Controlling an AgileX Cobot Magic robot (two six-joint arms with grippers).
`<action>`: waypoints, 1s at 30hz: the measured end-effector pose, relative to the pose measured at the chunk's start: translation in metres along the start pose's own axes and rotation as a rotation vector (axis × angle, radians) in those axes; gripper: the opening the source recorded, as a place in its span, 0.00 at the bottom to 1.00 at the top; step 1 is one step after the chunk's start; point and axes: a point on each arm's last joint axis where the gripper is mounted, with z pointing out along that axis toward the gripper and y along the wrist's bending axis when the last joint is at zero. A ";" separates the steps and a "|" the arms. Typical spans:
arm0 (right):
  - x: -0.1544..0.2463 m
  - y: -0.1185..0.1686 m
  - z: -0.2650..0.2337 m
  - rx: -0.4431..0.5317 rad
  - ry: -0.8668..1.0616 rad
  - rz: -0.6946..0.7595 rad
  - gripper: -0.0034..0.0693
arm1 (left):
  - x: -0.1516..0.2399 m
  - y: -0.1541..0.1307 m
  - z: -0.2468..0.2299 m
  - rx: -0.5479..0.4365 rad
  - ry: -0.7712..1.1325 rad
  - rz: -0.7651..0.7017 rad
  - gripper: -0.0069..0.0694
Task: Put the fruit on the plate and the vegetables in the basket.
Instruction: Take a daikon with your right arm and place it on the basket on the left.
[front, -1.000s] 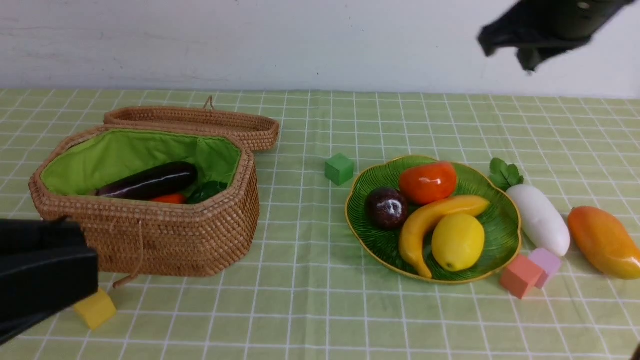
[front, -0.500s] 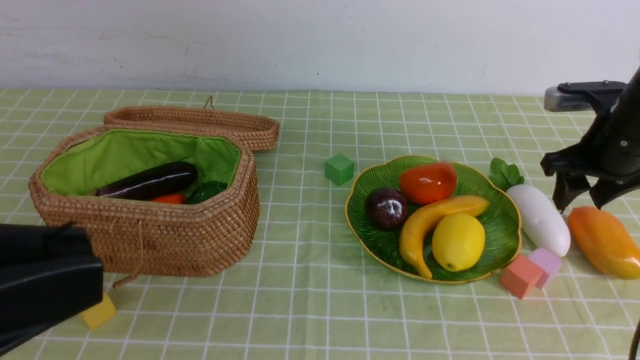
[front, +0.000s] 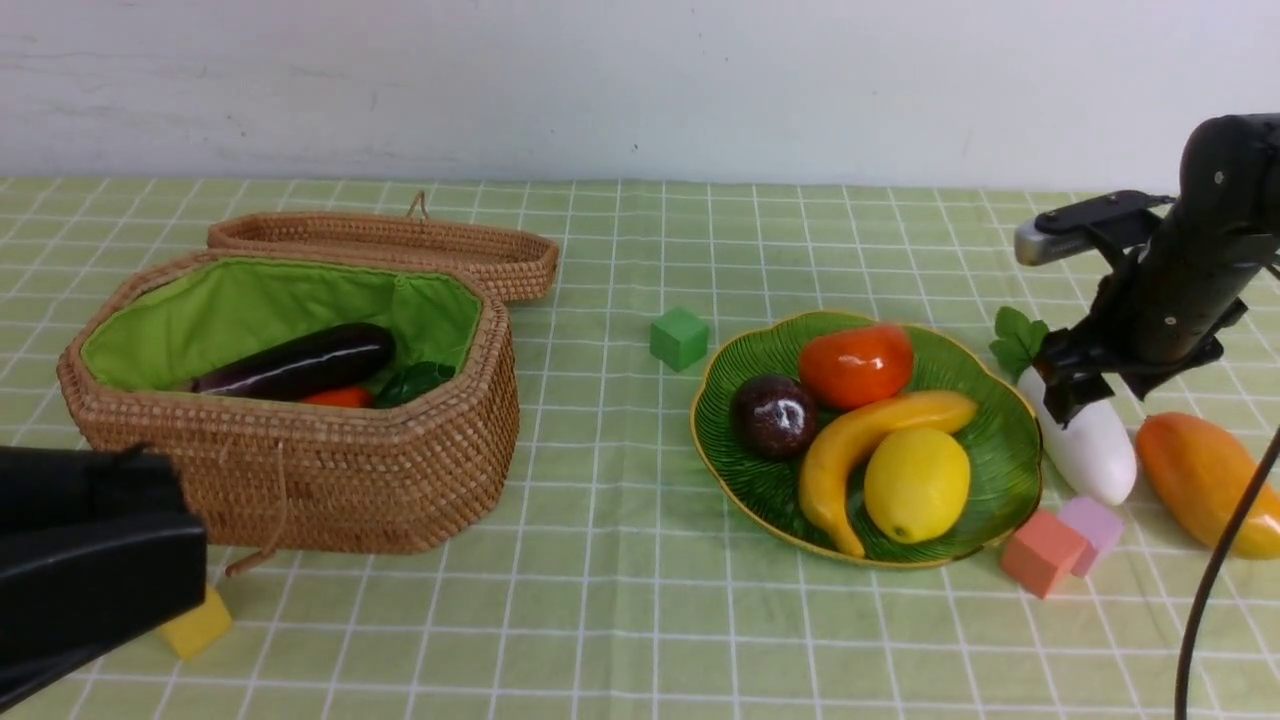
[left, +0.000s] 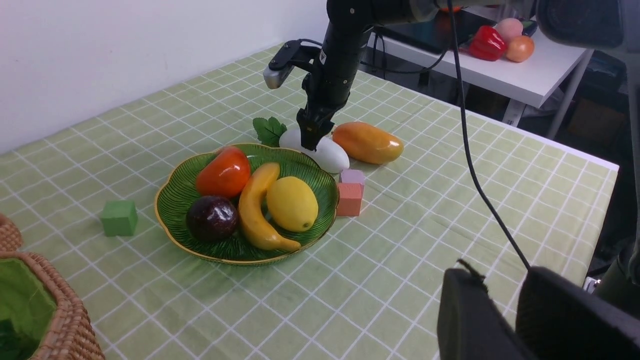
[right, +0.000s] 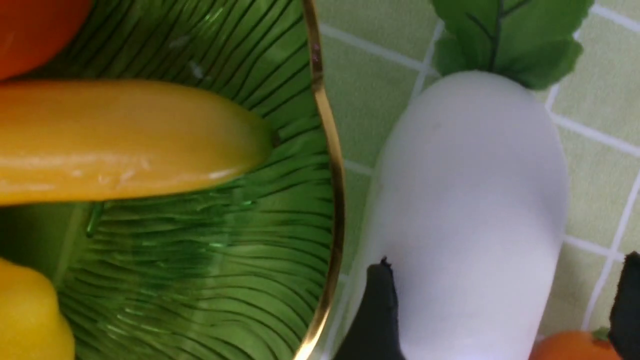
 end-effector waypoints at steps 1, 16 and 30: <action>-0.001 0.000 0.002 0.000 0.001 -0.002 0.84 | 0.000 0.000 0.000 0.000 0.000 0.000 0.30; -0.001 -0.002 0.032 -0.028 0.035 0.015 0.85 | 0.000 0.000 0.000 0.000 0.000 0.000 0.31; 0.001 -0.002 0.044 -0.034 0.044 0.042 0.77 | -0.001 0.000 0.000 -0.001 -0.006 0.000 0.31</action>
